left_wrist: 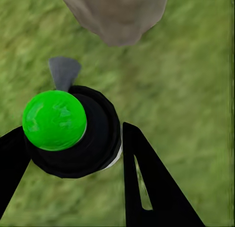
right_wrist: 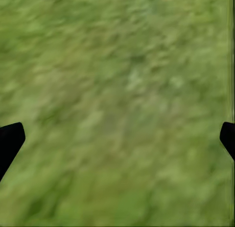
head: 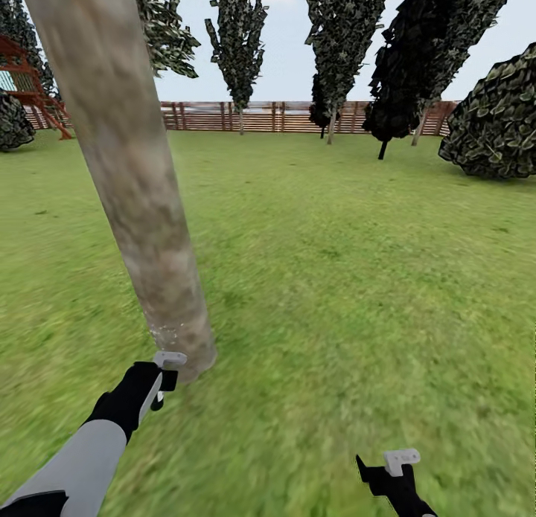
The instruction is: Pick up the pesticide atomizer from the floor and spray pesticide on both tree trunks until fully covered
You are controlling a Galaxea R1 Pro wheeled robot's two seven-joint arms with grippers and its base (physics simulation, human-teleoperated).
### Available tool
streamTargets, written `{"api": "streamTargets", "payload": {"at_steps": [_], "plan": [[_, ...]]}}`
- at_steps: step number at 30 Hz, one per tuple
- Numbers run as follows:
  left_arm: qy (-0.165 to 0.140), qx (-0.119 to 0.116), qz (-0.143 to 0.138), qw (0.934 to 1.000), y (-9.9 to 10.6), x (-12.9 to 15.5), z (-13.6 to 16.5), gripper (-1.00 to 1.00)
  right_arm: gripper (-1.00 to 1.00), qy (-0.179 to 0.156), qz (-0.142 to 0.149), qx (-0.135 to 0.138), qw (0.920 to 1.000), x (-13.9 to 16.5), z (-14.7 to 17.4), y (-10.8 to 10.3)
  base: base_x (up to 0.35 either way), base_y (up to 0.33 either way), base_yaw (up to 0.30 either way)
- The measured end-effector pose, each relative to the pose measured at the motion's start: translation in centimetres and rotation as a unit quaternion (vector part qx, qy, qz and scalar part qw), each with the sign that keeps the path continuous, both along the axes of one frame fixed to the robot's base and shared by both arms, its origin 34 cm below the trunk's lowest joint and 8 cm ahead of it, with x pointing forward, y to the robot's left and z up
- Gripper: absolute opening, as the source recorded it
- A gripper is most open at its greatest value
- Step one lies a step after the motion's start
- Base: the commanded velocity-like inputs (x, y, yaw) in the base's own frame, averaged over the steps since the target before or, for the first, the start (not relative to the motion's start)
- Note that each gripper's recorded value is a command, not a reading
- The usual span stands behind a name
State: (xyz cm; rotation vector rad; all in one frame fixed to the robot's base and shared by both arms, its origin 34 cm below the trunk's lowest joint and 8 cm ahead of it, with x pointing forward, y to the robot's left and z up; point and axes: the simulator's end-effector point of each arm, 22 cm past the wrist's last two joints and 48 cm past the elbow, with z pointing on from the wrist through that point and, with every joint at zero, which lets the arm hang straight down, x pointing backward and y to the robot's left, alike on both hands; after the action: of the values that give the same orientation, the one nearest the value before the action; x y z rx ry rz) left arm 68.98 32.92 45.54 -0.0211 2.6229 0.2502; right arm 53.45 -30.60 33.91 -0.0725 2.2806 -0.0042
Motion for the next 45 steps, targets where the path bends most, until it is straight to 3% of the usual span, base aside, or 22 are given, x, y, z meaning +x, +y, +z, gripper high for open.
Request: {"api": "streamTargets", "payload": {"at_steps": [4, 9, 12, 16, 18, 22, 29, 36, 40, 42, 45], "plan": [[-0.001, -0.006, -0.001, 1.0, -0.9, 0.1, 0.1, -1.0, 1.0, 0.0, -0.001, -0.001, 1.0, 0.0, 0.0, -0.1, 0.014, -0.114, 0.191], [-0.002, -0.004, 0.001, 1.0, -0.5, 0.5, 0.7, -1.0, 1.0, 0.0, -0.001, -0.001, 1.0, 0.0, 0.0, -0.1, 0.001, -0.007, 0.257], [0.014, -0.005, 0.002, 0.9999, -0.6, 0.5, 1.0, -1.0, 1.0, 0.0, -0.001, -0.001, 1.0, 0.0, 0.0, -0.1, 0.0, 0.0, 0.059], [0.001, -0.005, -0.001, 1.0, -1.0, 2.7, 3.1, -1.0, 1.0, 0.0, 0.0, -0.001, 1.0, 0.0, 0.0, -0.1, 0.0, 0.0, 0.006], [-0.007, 0.003, 0.002, 1.0, 0.0, 3.7, 4.3, -1.0, 1.0, 0.0, 0.0, -0.001, 1.0, 0.0, 0.0, -0.1, 0.0, 0.0, 0.0], [-0.006, 0.025, 0.015, 0.9996, 3.8, 3.6, 4.8, -1.0, 1.0, 0.0, -0.001, -0.001, 1.0, 0.0, 0.0, -0.2, 0.0, 0.0, 0.0], [-0.021, 0.002, 0.002, 0.9998, 0.5, 5.3, 6.1, -1.0, 1.0, 0.0, -0.001, -0.001, 1.0, 0.0, 0.0, -0.1, 0.0, 0.0, 0.0], [0.002, -0.006, -0.003, 1.0, 2.0, 5.2, 6.9, -1.0, 1.0, 0.0, 0.0, -0.001, 1.0, 0.0, 0.0, -0.1, 0.0, 0.0, 0.0], [0.011, -0.002, -0.043, 0.999, -0.7, 5.4, 6.8, -1.0, 1.0, 0.0, 0.0, 0.0, 1.0, 0.0, 0.0, -0.1, 0.0, 0.0, 0.0], [0.014, -0.018, -0.057, 0.9981, -1.8, 5.4, 6.7, -1.0, 1.0, 0.0, 0.0, 0.0, 1.0, 0.0, 0.0, -0.1, 0.0, 0.0, 0.0], [0.017, -0.02, -0.061, 0.9978, -0.8, 5.3, 6.7, -1.0, 1.0, 0.0, 0.0, -0.001, 1.0, 0.0, 0.0, -0.1, 0.0, 0.0, 0.0]]}}
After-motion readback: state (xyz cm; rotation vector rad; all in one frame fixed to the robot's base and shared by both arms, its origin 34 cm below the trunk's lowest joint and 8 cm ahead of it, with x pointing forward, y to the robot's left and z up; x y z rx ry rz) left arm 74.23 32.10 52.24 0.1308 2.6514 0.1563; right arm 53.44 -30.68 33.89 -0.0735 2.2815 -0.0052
